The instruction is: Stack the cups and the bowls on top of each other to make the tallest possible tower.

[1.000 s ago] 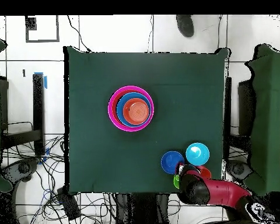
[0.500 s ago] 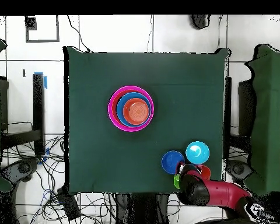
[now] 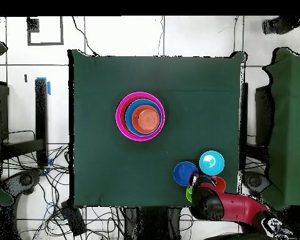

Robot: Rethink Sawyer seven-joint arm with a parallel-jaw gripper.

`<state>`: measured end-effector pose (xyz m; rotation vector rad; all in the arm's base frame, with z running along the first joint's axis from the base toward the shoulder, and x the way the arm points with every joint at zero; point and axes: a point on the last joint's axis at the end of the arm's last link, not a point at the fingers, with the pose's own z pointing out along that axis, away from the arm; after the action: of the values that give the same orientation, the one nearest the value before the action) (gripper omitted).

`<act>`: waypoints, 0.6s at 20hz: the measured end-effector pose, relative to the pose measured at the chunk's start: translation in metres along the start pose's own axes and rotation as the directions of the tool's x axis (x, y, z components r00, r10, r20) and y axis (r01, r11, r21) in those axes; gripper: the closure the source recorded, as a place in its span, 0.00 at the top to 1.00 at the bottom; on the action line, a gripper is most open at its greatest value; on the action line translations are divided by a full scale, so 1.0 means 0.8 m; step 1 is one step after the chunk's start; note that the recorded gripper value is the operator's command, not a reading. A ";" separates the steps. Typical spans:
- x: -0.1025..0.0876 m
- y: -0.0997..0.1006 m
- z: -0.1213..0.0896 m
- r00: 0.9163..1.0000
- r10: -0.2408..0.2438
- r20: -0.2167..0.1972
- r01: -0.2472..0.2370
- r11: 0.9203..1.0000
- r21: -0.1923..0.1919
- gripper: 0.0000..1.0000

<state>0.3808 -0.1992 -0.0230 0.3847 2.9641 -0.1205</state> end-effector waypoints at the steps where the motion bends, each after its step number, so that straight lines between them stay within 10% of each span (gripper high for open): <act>1: 0.000 0.000 0.000 1.000 0.001 0.000 -0.001 1.000 0.000 0.00; 12: -0.003 -0.003 -0.001 1.000 0.007 0.007 -0.007 1.000 -0.002 0.00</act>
<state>0.3824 -0.2022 -0.0216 0.3943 2.9554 -0.1184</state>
